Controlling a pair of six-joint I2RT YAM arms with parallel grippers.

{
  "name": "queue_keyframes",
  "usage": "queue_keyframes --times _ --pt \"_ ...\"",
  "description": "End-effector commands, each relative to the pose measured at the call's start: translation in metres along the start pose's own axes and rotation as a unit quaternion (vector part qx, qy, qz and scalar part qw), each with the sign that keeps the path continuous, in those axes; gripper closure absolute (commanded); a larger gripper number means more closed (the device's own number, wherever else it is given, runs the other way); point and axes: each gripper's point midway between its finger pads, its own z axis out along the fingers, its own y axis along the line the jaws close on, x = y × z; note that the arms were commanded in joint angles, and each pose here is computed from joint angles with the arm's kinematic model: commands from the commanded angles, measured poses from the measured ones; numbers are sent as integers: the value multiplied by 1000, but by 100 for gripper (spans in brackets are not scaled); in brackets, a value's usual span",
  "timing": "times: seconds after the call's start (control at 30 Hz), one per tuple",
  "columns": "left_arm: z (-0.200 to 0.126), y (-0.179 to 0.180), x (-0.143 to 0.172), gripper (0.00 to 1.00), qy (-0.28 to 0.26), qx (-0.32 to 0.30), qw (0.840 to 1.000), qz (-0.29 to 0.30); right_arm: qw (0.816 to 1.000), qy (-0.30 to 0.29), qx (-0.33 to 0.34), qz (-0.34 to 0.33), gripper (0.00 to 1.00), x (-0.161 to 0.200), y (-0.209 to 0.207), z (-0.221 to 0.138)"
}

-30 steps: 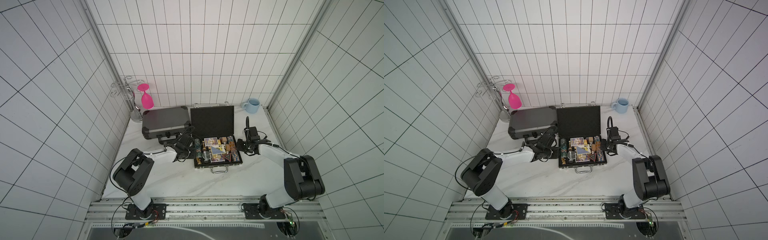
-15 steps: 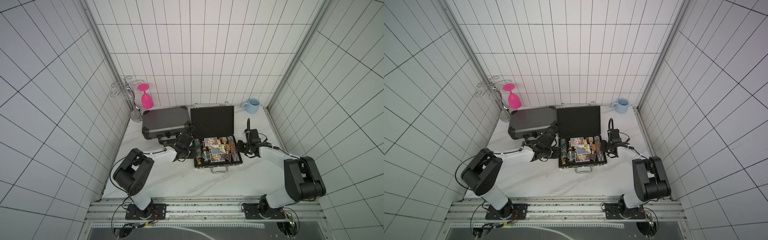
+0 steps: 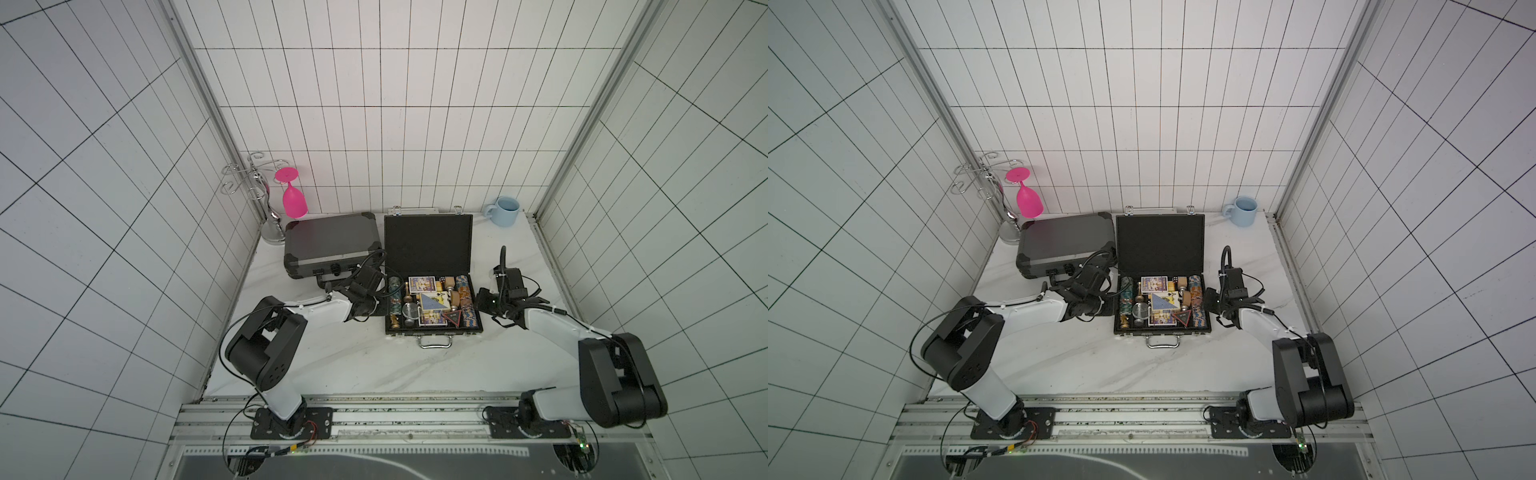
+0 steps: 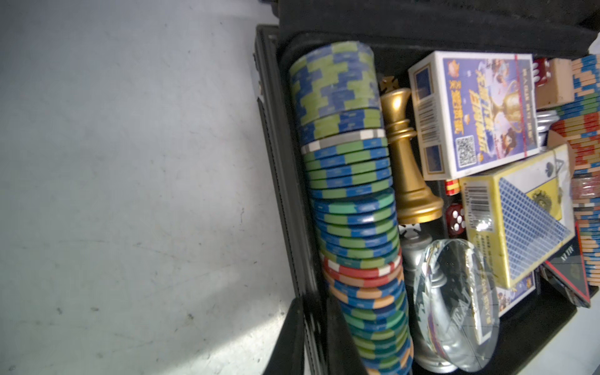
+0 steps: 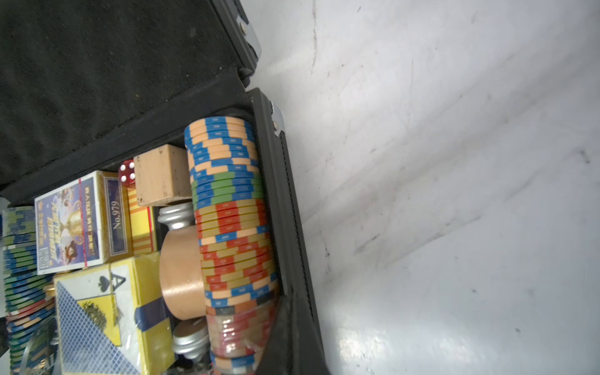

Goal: Close the poker set cases
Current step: Move the poker set case to the center of the board.

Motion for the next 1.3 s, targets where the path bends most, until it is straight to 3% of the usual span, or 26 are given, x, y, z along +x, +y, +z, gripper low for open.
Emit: queue_keyframes --times 0.0,0.17,0.53,0.8,0.93,1.1,1.17,1.27 --pt "1 11 -2 83 -5 -17 1000 -3 997 72 16 22 95 49 -16 1" --pt "-9 5 -16 75 -21 -11 1000 -10 997 68 21 12 87 36 -11 -2" --pt "-64 -23 -64 63 -97 37 995 -9 999 -16 26 -28 60 -44 17 -30" --pt "-99 -33 -138 42 -174 79 981 -23 995 -61 -51 -58 49 -89 65 -51" --pt "-107 -34 -171 37 -205 112 972 -38 993 -88 -52 -52 39 -105 71 -59" --pt "-100 -40 -203 35 -229 150 961 -39 991 -95 -77 -51 34 -117 85 -62" --pt "-93 -44 -209 34 -228 160 960 -27 991 -93 -83 -52 1 -120 89 -64" --pt "-90 -40 -222 34 -249 157 956 -10 990 -95 -91 -57 0 -124 95 -67"
